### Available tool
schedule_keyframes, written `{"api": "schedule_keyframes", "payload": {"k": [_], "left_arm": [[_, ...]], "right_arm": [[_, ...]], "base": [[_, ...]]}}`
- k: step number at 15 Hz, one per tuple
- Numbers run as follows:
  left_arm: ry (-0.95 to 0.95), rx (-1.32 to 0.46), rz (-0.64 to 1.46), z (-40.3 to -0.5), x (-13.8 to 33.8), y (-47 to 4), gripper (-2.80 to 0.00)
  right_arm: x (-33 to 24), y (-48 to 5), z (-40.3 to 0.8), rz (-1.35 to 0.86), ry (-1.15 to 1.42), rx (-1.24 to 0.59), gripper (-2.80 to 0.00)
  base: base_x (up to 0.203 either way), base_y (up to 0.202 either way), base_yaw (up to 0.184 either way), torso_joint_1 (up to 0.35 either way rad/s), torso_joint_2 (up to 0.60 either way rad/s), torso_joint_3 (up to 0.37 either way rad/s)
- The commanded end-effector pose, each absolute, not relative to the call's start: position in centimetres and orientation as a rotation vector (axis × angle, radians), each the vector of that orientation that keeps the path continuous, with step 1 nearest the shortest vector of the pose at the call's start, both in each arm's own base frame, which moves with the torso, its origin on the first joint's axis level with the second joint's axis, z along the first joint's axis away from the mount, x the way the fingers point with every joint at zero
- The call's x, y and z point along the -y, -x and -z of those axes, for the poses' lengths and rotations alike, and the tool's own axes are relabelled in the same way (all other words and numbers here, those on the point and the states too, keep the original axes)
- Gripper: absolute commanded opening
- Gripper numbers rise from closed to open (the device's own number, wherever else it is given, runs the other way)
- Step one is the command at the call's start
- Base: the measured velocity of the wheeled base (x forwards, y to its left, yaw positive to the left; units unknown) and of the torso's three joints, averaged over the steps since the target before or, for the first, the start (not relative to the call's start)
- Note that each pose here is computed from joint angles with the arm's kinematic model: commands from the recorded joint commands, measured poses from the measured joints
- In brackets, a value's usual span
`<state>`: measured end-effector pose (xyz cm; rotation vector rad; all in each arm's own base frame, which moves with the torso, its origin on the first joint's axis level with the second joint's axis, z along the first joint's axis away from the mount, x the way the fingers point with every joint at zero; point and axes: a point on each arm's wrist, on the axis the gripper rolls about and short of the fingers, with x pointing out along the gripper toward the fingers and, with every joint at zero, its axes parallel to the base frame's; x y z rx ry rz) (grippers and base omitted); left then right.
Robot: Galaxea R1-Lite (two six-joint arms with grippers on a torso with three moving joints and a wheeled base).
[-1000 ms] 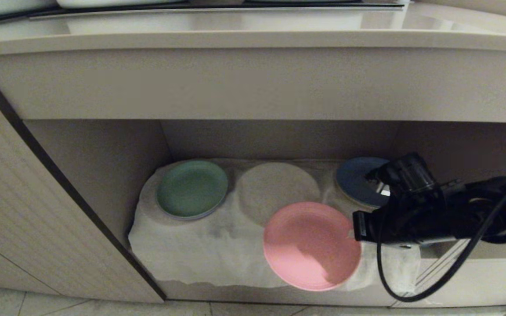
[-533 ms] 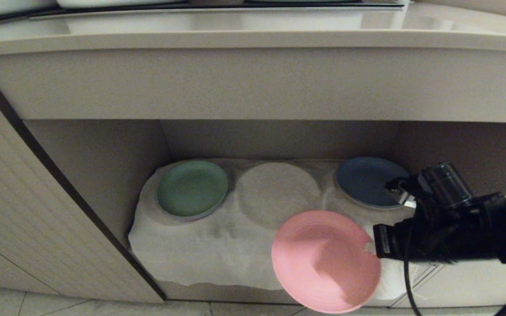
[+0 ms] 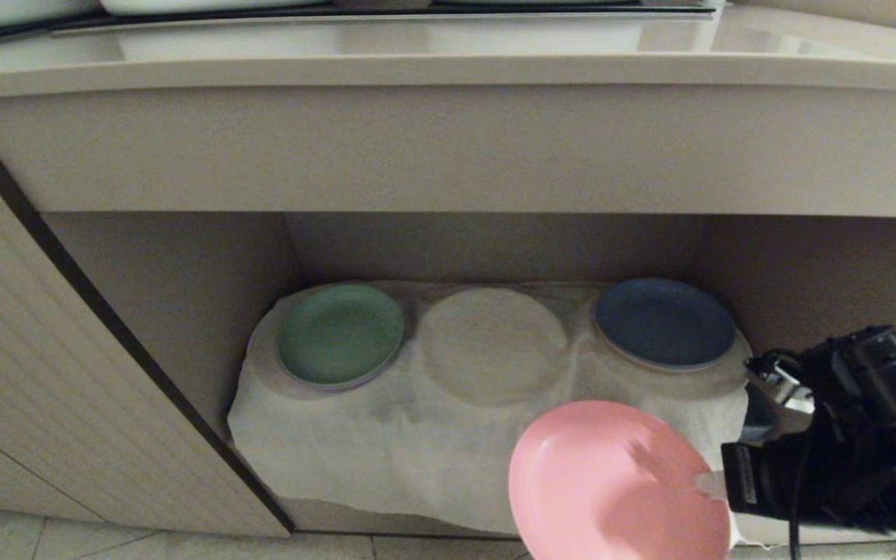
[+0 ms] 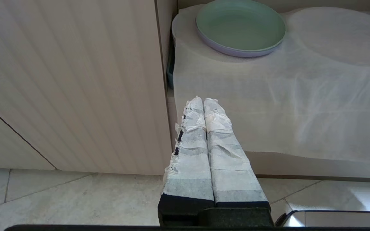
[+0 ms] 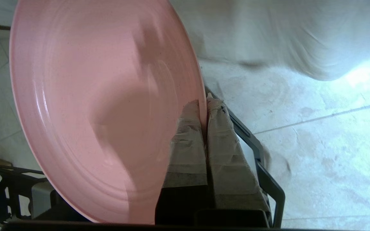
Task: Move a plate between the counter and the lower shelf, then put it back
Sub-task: Put the plate
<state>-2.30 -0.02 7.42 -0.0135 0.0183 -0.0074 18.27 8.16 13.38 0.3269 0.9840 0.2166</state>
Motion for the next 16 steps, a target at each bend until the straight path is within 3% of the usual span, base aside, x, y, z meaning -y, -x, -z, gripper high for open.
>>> {"api": "schedule_keyframes", "payload": {"k": [1, 16], "left_arm": [[0.014, -0.018, 0.008, -7.4, 0.0, 2.3, -2.8], [0.014, -0.018, 0.008, -7.4, 0.0, 2.3, -2.8]], "right_arm": [[-6.9, -17.1, -13.8, -0.188, -0.356, -0.951, -2.8], [-3.3, -9.9, -13.3, -0.119, -0.377, -0.955, -2.8]], "base": [[0.0, 0.0, 0.0, 0.0, 0.0, 0.0], [0.0, 0.0, 0.0, 0.0, 0.0, 0.0]]}}
